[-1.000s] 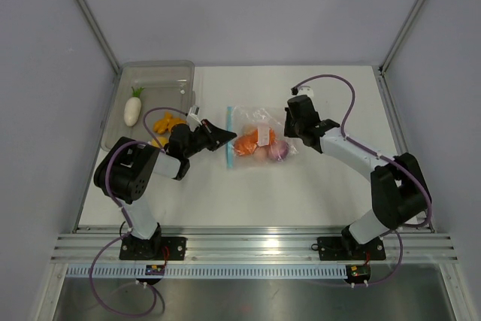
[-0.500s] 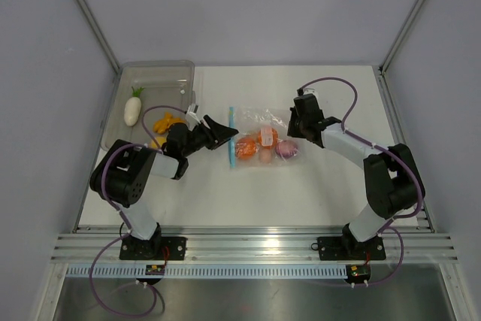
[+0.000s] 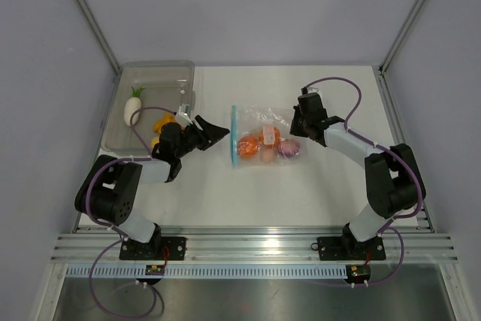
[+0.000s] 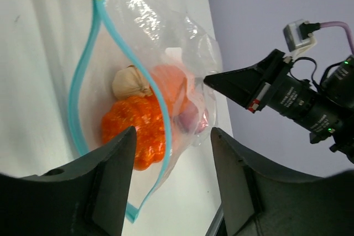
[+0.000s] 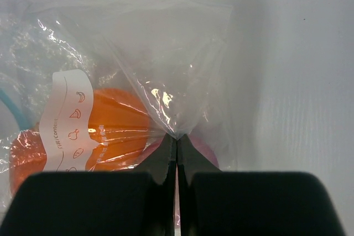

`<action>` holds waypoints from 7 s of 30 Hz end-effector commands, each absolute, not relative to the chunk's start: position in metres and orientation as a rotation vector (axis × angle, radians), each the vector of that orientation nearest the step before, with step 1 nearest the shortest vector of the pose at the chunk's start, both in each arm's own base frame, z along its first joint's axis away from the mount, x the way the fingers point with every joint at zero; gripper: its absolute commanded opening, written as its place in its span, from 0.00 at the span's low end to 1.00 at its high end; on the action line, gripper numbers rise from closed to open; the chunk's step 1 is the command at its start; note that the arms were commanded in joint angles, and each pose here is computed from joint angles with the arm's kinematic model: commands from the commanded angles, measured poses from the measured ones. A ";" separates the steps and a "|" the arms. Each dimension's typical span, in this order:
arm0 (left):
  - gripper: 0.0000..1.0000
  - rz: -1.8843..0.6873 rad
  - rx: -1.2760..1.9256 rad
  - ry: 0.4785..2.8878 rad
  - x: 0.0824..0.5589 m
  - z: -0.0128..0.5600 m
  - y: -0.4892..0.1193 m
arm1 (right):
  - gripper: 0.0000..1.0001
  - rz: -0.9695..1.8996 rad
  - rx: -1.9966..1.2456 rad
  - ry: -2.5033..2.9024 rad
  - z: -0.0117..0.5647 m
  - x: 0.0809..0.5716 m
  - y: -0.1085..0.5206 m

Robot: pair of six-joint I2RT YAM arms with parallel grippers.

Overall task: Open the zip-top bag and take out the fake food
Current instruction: Pick up the fake vegetable from the zipper food storage bag, then place the fake vegetable in the bin.

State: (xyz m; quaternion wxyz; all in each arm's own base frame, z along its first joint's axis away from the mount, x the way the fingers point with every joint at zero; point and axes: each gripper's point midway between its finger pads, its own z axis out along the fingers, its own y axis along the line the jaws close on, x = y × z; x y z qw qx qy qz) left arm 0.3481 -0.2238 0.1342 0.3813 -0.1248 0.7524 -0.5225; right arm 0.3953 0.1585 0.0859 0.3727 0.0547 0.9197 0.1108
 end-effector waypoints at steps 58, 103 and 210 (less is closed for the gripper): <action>0.99 -1.318 -0.072 2.261 0.327 0.088 -0.278 | 0.00 0.369 0.163 2.307 0.101 0.405 0.161; 0.64 -1.263 0.069 2.396 0.319 0.059 -0.327 | 0.00 0.432 0.161 2.320 0.097 0.403 0.171; 0.99 -0.667 -0.765 1.744 0.331 0.187 -0.024 | 0.00 0.600 0.375 2.196 0.114 0.408 0.132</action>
